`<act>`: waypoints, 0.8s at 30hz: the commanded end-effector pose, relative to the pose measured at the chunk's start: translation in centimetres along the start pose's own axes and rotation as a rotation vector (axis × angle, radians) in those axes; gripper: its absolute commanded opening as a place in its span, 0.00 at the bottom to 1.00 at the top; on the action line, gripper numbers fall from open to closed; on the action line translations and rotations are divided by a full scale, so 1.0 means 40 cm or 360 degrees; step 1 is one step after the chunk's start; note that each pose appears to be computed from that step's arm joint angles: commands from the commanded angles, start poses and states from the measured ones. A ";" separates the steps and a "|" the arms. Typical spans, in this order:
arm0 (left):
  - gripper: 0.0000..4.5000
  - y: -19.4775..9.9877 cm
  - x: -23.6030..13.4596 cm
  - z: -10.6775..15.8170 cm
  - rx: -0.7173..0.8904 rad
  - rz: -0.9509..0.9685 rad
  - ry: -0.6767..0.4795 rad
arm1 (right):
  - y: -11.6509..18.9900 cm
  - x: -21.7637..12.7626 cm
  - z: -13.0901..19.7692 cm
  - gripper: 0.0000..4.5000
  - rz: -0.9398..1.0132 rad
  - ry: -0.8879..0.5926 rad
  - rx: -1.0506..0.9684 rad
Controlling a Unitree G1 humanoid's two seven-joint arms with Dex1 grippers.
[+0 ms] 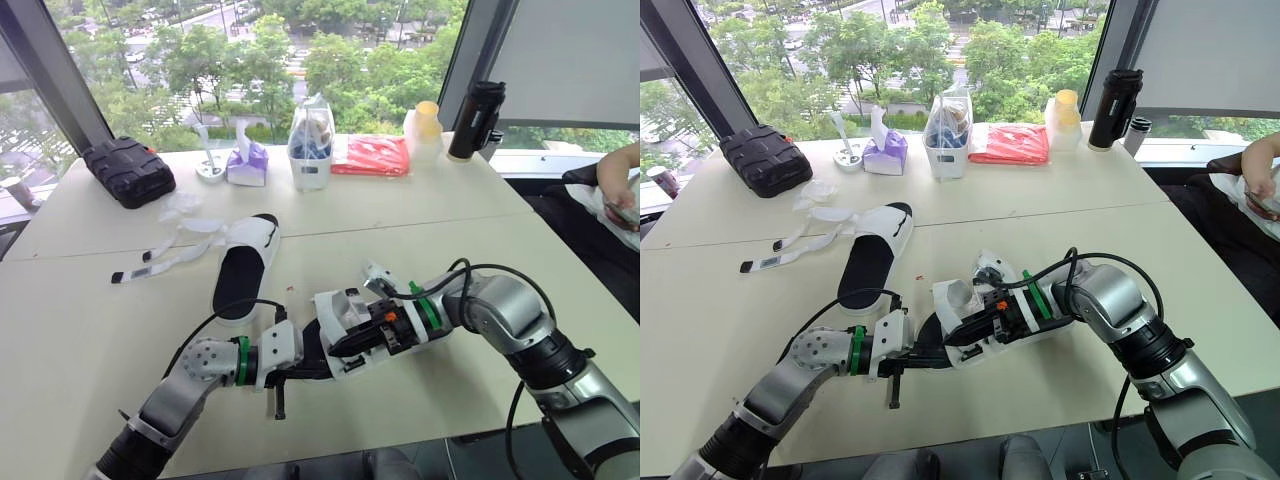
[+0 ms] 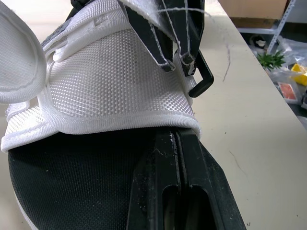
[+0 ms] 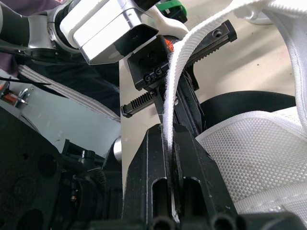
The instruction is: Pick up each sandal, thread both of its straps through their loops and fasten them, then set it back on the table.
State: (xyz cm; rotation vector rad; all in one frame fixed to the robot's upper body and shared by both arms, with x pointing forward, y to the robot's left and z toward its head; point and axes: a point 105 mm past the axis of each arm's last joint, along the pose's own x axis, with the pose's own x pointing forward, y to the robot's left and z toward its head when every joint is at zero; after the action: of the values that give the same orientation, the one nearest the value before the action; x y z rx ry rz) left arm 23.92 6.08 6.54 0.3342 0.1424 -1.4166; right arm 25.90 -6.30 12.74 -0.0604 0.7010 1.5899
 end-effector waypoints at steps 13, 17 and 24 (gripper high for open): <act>0.00 -0.029 0.009 -0.072 -0.0126 -0.0047 0.0167 | 0.013 0.030 -0.016 0.02 0.0068 0.0052 0.0120; 0.00 -0.028 0.009 -0.073 -0.0127 -0.0044 0.0168 | 0.021 0.034 -0.004 0.02 0.0095 0.0032 0.0124; 0.00 -0.028 0.009 -0.073 -0.0128 -0.0041 0.0167 | 0.021 0.037 -0.010 0.02 0.0096 0.0048 0.0136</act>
State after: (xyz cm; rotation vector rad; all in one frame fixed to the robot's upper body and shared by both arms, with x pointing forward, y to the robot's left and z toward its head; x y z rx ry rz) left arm 24.01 6.07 6.59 0.3363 0.1400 -1.4119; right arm 25.79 -5.84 12.74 -0.0120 0.7606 1.5720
